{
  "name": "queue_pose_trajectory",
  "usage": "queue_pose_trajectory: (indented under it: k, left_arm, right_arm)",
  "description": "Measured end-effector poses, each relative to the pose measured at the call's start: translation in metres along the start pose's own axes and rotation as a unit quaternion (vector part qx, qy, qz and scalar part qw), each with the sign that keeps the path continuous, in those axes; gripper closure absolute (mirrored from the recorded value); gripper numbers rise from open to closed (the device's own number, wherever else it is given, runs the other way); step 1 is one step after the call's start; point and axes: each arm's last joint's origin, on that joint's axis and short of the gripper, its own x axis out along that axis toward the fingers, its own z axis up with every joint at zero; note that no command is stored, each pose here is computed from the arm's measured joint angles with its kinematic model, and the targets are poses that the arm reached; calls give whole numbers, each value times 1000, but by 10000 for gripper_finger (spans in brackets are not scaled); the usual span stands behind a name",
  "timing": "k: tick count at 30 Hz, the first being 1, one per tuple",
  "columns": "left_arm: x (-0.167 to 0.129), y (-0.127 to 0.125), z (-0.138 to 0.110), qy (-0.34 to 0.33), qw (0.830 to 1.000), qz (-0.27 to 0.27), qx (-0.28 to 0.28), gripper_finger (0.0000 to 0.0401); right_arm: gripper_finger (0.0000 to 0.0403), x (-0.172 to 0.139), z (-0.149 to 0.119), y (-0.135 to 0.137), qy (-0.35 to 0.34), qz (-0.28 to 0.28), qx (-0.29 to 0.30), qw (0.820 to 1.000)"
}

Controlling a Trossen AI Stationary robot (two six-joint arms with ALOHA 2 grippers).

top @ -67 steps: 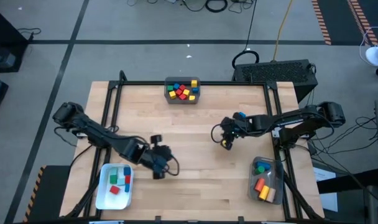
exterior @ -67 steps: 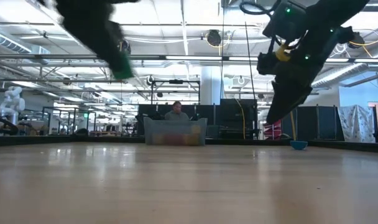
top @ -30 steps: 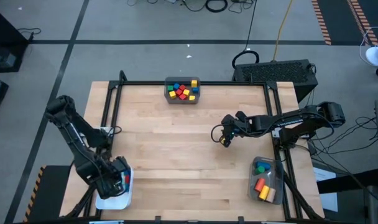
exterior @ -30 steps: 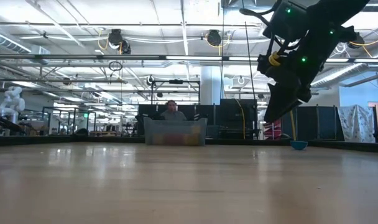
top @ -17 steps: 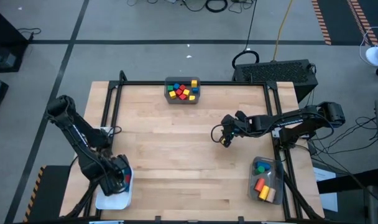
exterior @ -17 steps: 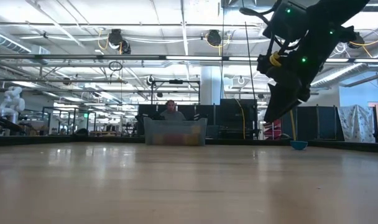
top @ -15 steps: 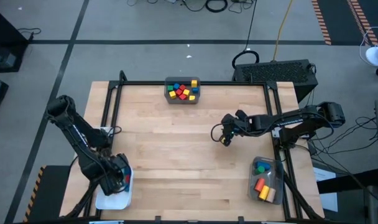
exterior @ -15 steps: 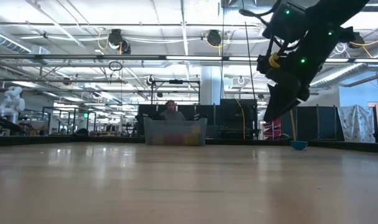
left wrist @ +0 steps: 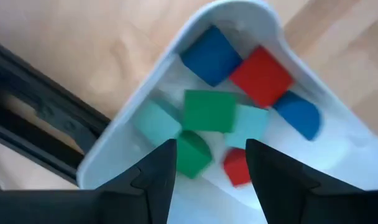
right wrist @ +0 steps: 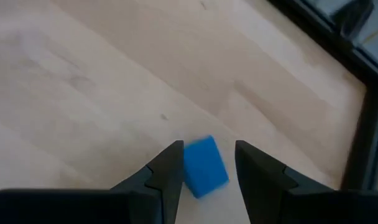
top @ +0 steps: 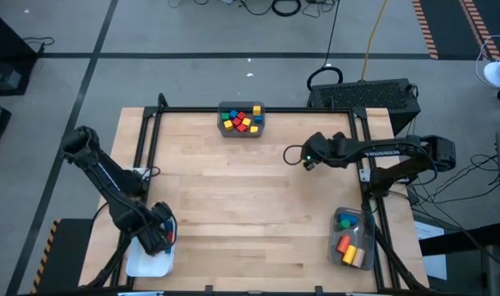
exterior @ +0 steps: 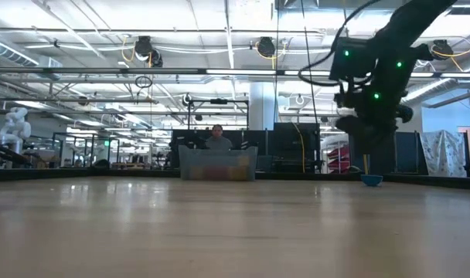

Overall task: Sort blocks by size
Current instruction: Put the blue half circle block into the white bin

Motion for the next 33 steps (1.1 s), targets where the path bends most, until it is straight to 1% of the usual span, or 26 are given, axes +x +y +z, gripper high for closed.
queue_pose_trajectory:
  k: [3, 7, 10, 13, 19, 23, 26, 28, 33]
  left_arm:
    - [-6, -6, 3, 8, 1000, -24, -17, 206]
    - [-10, -9, 6, 6, 999, -40, 0, 206]
    - [-14, -11, 8, 5, 999, -49, -6, 206]
    - [-19, -14, 10, 4, 998, -58, -9, 206]
    - [-30, -18, 11, 11, 997, -79, -23, 206]
    - [-34, -20, 10, 11, 996, -86, -20, 206]
    - [-38, -22, 10, 10, 996, -93, -13, 206]
    - [-41, -23, 10, 4, 995, -99, -7, 206]
    - [-48, -26, 12, -11, 994, -112, 3, 206]
  right_arm:
    - [273, 4, 1, -7, 16, -14, -8, 1000]
    - [271, 6, 3, -8, 26, 4, -72, 997]
    - [257, 7, 4, -9, 29, 10, -97, 995]
    - [229, 9, 4, -12, 41, 11, -106, 993]
    - [153, 16, 6, -19, 64, 2, -103, 993]
    - [122, 29, 6, -19, 104, 29, -103, 989]
    - [117, 40, 7, -16, 116, 48, -127, 984]
    - [118, 46, 6, -14, 122, 50, -136, 982]
    - [133, 53, 8, -14, 128, 55, -127, 982]
